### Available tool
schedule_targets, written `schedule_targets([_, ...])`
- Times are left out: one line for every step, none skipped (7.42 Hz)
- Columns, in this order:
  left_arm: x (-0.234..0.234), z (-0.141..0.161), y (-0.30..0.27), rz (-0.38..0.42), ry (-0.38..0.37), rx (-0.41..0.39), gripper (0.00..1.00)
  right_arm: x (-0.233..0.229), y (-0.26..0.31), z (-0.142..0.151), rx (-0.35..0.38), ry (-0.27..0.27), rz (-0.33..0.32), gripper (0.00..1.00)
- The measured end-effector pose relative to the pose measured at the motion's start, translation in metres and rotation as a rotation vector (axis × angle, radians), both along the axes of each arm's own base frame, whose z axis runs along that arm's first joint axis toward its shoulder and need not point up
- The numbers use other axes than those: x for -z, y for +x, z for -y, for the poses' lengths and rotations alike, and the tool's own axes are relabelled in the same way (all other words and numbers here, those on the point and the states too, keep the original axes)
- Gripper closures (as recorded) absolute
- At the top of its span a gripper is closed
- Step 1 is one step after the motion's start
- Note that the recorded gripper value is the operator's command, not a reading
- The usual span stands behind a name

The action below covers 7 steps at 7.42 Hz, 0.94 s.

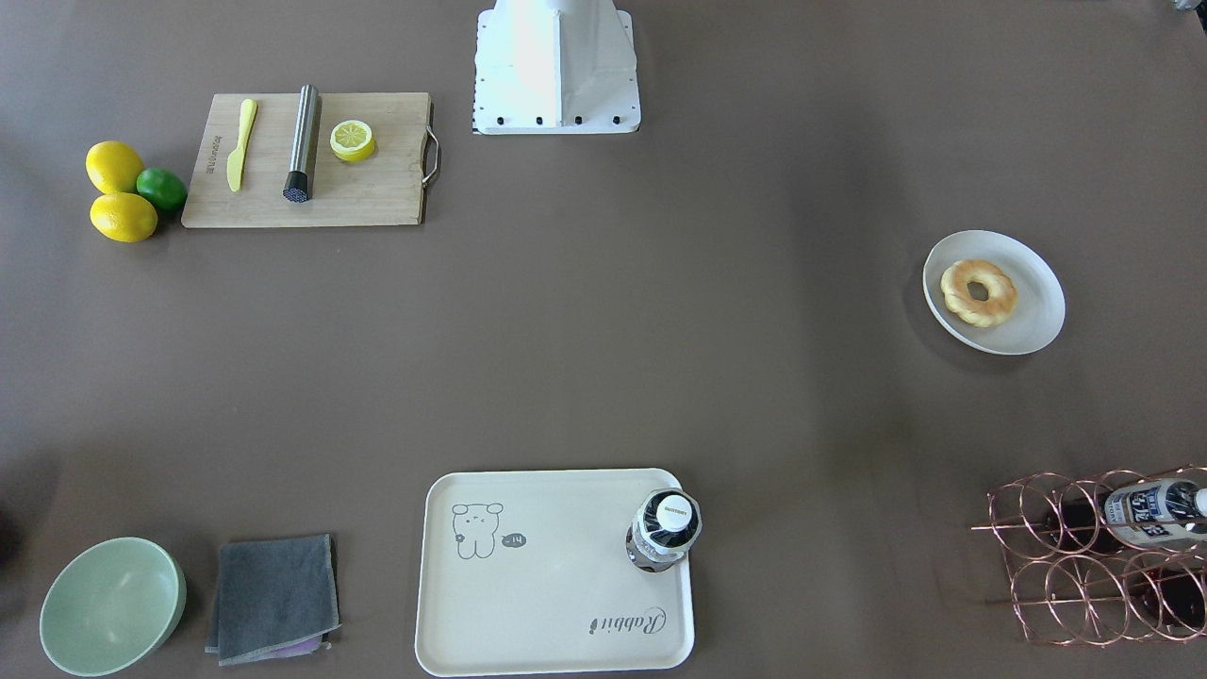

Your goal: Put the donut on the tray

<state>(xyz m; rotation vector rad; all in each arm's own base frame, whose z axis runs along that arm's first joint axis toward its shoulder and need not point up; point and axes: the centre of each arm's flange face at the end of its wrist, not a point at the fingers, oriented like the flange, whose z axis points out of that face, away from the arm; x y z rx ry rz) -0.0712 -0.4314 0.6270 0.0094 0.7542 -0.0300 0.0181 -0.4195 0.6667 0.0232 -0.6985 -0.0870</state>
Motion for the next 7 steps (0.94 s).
schedule_targets([0.000,0.000,0.000,0.000,0.000,0.001,0.01,-0.001,0.000,0.000,0.000,-0.001,0.000,0.00])
schedule_targets([0.000,0.000,0.000,0.004,-0.001,0.001,0.01,-0.001,0.000,0.000,0.000,-0.001,0.000,0.00])
schedule_targets([0.000,0.001,0.000,0.007,0.003,0.000,0.01,-0.001,0.000,0.000,0.000,-0.001,0.000,0.00])
schedule_targets([-0.001,0.002,0.000,0.007,0.022,-0.001,0.01,-0.001,0.000,0.000,0.000,-0.002,0.000,0.00])
schedule_targets([-0.004,0.003,0.000,0.004,0.051,0.002,0.01,-0.002,0.000,-0.001,0.000,-0.004,0.000,0.00])
schedule_targets([-0.010,0.007,0.000,0.002,0.074,0.005,0.01,-0.004,0.000,-0.002,0.001,-0.010,0.000,0.00])
schedule_targets([-0.011,0.012,0.000,0.003,0.089,0.007,0.01,-0.007,0.000,-0.004,0.004,-0.016,0.004,0.00])
